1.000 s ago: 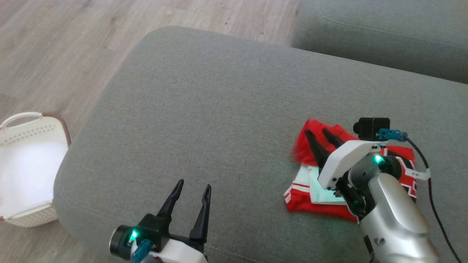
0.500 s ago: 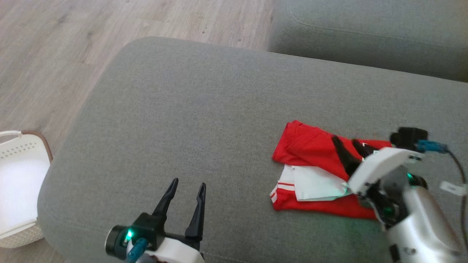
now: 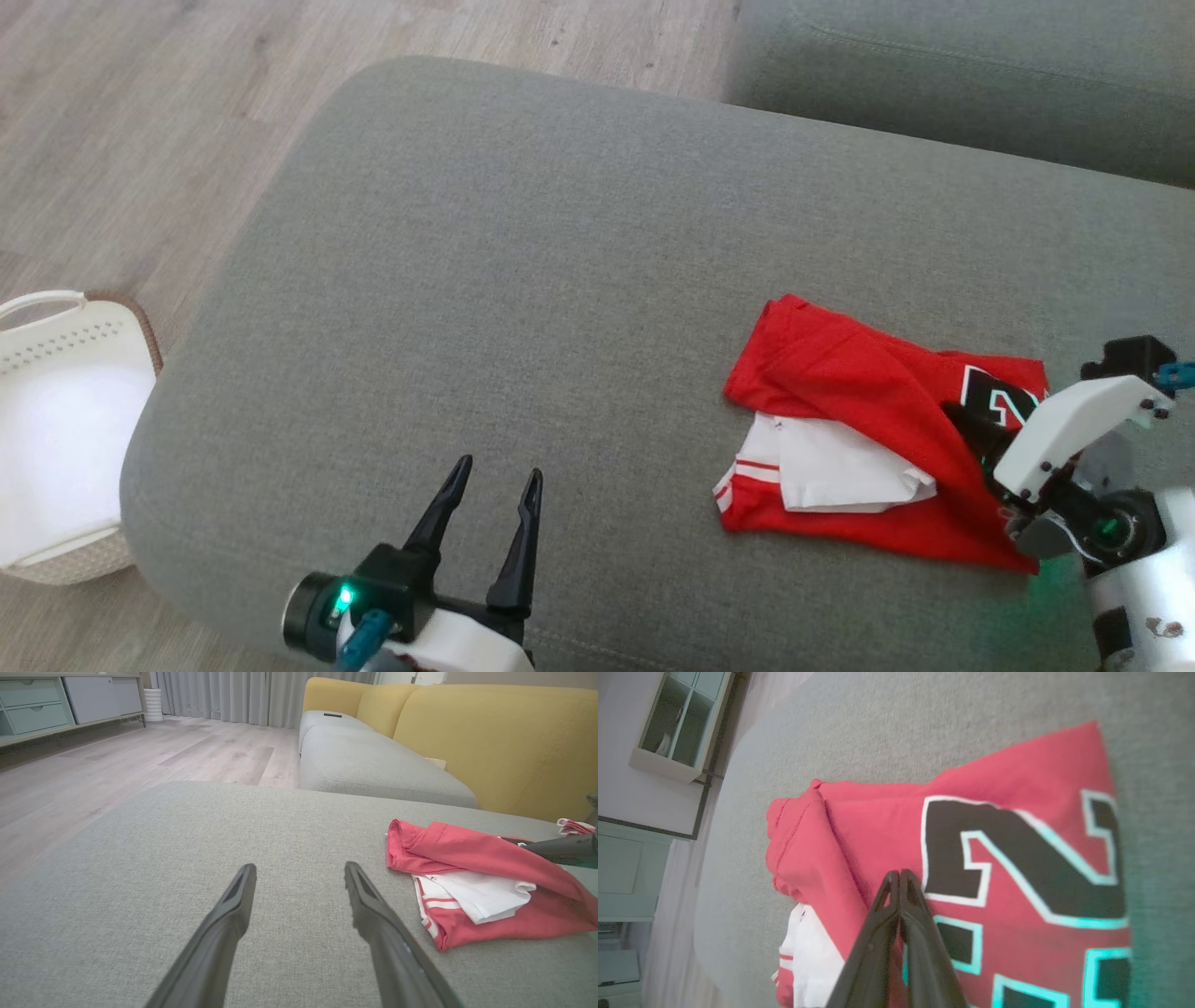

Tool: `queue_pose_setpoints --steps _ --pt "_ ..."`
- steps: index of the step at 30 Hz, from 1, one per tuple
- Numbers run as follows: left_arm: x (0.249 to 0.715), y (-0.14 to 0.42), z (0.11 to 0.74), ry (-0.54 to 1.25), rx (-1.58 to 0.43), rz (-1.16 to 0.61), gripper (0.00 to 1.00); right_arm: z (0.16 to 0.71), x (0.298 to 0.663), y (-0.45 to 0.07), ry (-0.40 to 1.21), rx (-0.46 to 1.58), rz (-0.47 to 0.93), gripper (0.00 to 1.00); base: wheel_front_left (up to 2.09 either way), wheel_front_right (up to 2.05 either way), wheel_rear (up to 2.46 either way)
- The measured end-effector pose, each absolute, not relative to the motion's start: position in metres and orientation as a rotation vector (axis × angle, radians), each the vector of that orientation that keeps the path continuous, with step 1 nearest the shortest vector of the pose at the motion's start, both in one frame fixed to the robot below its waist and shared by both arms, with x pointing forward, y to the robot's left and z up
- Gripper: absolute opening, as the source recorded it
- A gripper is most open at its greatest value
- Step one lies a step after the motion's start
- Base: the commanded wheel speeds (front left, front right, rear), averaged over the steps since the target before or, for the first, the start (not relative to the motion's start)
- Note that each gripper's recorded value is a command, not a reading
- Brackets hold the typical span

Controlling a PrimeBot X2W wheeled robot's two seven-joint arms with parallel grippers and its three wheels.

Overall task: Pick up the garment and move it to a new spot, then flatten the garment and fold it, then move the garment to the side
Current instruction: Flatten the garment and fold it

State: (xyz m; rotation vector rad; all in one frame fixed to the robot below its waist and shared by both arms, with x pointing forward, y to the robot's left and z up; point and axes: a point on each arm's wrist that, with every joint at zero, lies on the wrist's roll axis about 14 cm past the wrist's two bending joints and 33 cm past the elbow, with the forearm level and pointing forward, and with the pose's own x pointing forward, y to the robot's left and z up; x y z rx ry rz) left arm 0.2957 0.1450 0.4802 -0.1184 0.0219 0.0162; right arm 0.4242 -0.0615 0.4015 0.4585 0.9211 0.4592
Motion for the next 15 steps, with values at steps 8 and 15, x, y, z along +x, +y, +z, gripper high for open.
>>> queue_pose_setpoints --steps 8,15 --pt "0.295 0.146 0.48 0.024 -0.127 0.025 1.0 0.406 0.396 -0.022 1.016 0.502 0.613 0.0 0.0 0.0 0.0" --pt "0.295 0.141 0.485 0.003 -0.127 0.003 1.0 0.413 0.332 0.007 1.084 0.498 0.789 0.0 0.0 0.0 0.0"
